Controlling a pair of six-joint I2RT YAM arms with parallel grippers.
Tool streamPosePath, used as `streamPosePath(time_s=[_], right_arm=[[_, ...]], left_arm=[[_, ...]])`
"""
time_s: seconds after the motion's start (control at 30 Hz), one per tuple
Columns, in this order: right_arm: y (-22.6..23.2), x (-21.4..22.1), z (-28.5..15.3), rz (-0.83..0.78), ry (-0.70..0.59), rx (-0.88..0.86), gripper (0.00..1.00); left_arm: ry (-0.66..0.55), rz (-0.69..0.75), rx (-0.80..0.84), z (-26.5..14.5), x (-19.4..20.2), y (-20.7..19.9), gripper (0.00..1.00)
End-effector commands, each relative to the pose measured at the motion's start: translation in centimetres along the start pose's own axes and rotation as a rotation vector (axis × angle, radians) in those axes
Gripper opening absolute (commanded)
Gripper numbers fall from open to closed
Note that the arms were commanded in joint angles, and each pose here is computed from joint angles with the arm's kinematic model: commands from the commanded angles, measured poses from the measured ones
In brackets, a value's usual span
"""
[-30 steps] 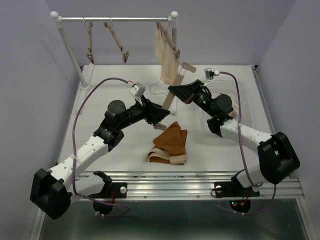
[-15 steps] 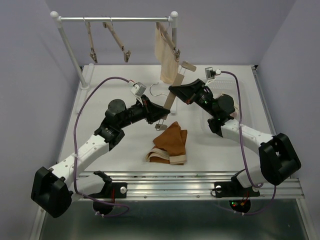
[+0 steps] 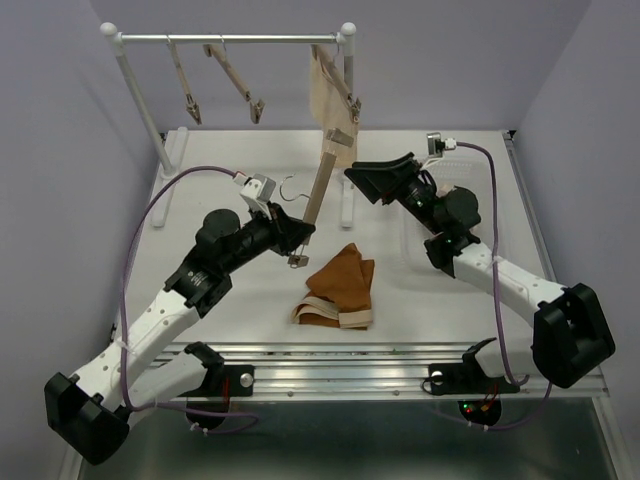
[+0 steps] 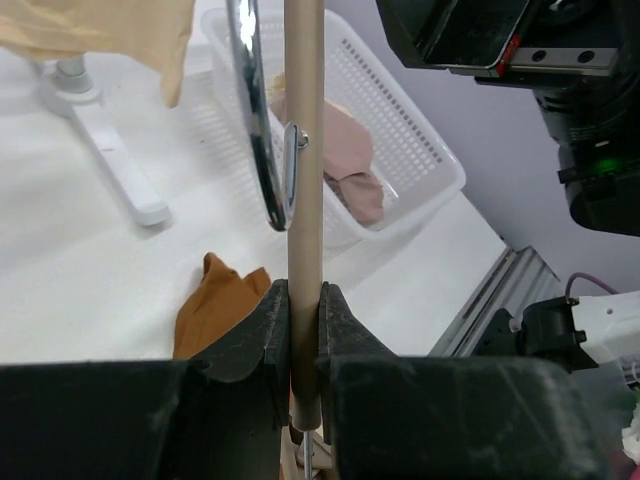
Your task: Remove the underwear clipped to the hanger
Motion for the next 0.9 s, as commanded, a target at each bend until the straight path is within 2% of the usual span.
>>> streamPosePath(time_s=[0.0, 0.13, 0.3, 0.6, 0.87], right_arm=[[-0.3, -0.2, -0.5, -0.026, -0.022, 0.057, 1.0], [-1.0, 0.0, -1.2, -0.024, -0.045, 0.117, 1.0], [-0.9, -0.2, -1.6, -0.053, -0.069, 0.152, 1.0], [-0.7, -1.1, -2.6, -0.105, -0.134, 0.249, 1.0], [-0.7, -1.7, -3.3, -0.138, -0.192, 0.318, 1.0]], left_arm=[[-0.065, 0.03, -0.107, -1.8, -2.5, -0.5, 0.0], [-0.036, -0.02, -0.28, -2.1, -2.3, 0.6, 0.0], [0.005, -0.037, -0.421, -0.2, -1.8, 2.3, 0.0], [0.016, -0.094, -0.564, 3.2, -2.9, 3.8, 0.0], [0.025, -0.087, -0.654, 7.1, -5.4, 4.5, 0.0]])
Point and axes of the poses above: each gripper's point midway between its finger pads, its own z axis out along the fingers, its own y axis along the line the jaws close on, x = y × z, the point moved 10 cm from there along -z, back along the fingers, and after that the axes turned 5 degrees about z, right-handed, at the moved point
